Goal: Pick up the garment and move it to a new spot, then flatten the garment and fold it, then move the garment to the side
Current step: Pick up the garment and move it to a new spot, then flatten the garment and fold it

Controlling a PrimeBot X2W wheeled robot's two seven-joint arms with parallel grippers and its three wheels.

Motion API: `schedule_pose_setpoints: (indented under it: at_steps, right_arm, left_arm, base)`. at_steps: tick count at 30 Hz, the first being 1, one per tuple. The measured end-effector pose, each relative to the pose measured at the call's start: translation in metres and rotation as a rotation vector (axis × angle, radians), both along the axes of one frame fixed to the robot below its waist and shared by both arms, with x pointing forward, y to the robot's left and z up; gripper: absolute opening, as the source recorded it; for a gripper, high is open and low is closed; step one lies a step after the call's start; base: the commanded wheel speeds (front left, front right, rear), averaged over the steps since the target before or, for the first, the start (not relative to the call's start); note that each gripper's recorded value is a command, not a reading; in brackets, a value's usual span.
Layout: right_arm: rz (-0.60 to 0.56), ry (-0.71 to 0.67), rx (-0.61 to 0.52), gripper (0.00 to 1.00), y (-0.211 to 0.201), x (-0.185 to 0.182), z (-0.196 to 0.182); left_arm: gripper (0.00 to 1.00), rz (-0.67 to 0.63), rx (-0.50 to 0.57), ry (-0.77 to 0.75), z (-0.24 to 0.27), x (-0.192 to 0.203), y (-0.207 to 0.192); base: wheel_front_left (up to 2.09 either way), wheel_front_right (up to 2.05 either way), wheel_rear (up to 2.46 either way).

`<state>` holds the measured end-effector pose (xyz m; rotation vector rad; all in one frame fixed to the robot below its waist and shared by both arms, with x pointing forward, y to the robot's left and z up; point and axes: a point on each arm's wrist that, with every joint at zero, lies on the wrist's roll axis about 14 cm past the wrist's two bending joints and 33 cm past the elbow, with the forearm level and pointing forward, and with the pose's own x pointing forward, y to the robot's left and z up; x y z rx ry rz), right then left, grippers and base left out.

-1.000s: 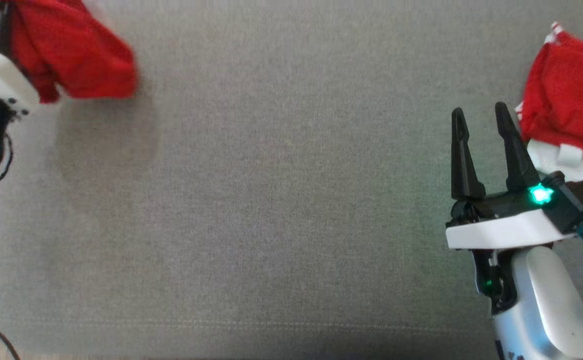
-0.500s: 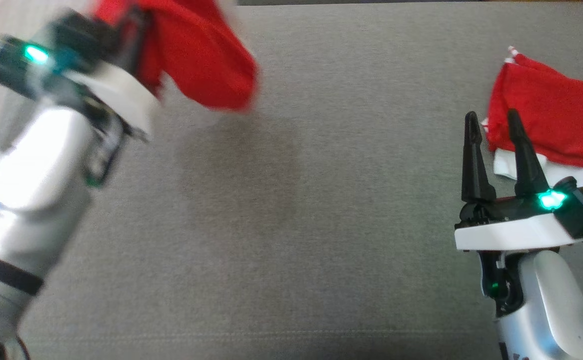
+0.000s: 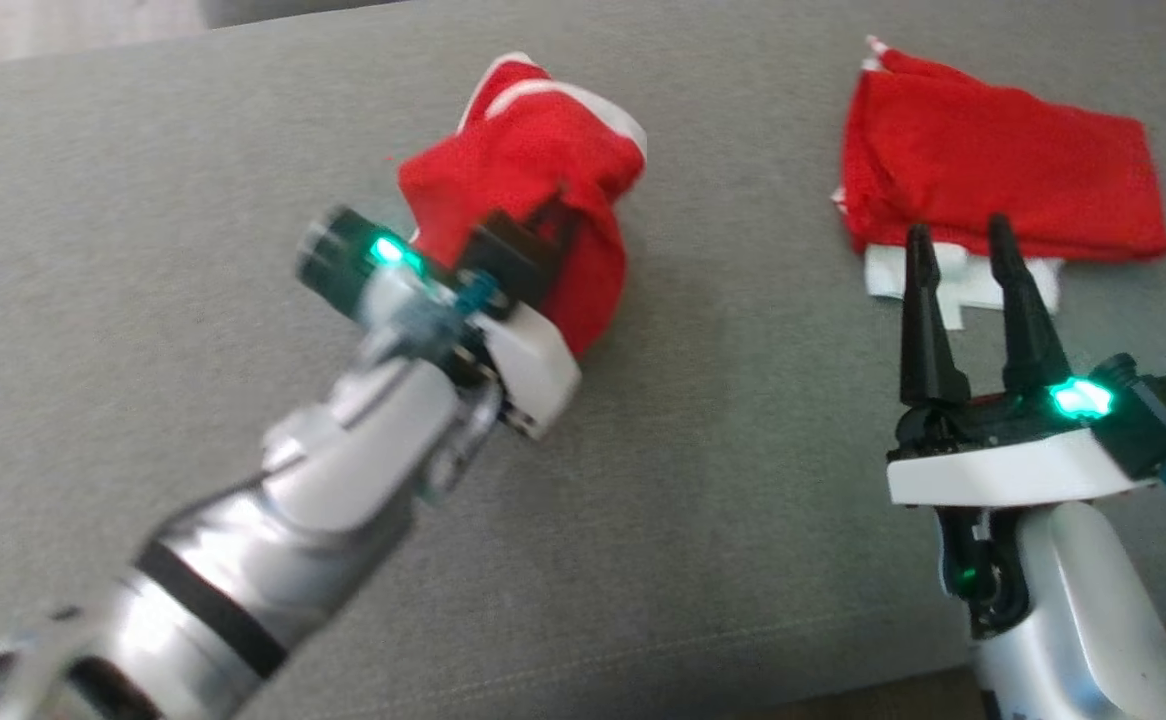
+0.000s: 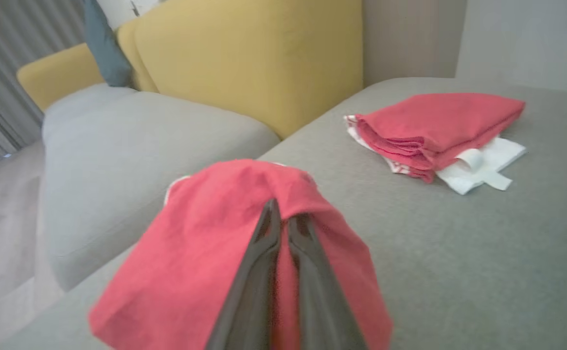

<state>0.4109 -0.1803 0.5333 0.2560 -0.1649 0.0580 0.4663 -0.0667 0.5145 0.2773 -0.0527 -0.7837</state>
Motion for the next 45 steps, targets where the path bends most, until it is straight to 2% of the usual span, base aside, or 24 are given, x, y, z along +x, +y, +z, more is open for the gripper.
schedule_pose_setpoints:
  at_steps: [1,2,6,10,16,21,25,33,38,45]
  right_arm:
    - [-0.004,-0.002,0.002,1.0,-0.001,-0.002,0.001]
    - [-0.006,-0.005,0.004,1.0,-0.002,-0.003,0.002]
    - [-0.006,0.015,0.008,1.0,-0.001,-0.013,-0.004]
    - [0.006,0.059,0.025,1.0,0.005,-0.02,-0.019]
    - [0.045,0.051,0.032,1.0,0.018,-0.015,-0.018]
    - [0.093,0.035,0.024,1.0,0.034,-0.009,-0.014]
    - [0.113,0.03,0.014,1.0,0.041,-0.005,-0.012]
    - [0.153,0.026,-0.009,1.0,0.055,-0.003,-0.011]
    - [0.17,0.059,-0.019,1.0,0.061,-0.007,-0.022]
    - [0.223,0.108,-0.038,1.0,0.078,-0.001,-0.033]
  left_arm:
    - [0.32,-0.02,-0.012,0.021,-0.004,-0.006,-0.011]
    - [1.0,-0.04,-0.02,0.042,-0.009,-0.013,-0.021]
    - [1.0,-0.088,-0.046,0.118,-0.028,-0.031,-0.045]
    - [1.0,-0.062,-0.088,0.136,-0.03,-0.026,-0.041]
    - [1.0,0.077,-0.185,0.102,-0.007,-0.001,-0.001]
    - [1.0,0.221,-0.25,0.042,0.017,0.008,0.058]
    - [1.0,0.324,-0.3,0.031,0.024,-0.003,0.098]
    - [1.0,0.523,-0.384,0.069,0.01,-0.05,0.163]
    - [1.0,0.59,-0.422,0.1,-0.001,-0.075,0.178]
    - [1.0,0.597,-0.45,0.081,0.003,-0.077,0.183]
  base:
    - [0.0,0.0,0.0]
    - [0.0,0.0,0.0]
    - [0.0,0.0,0.0]
    - [0.0,0.0,0.0]
    - [0.0,0.0,0.0]
    - [0.0,0.0,0.0]
    - [0.0,0.0,0.0]
    - [0.0,0.0,0.0]
    - [0.0,0.0,0.0]
    - [0.0,0.0,0.0]
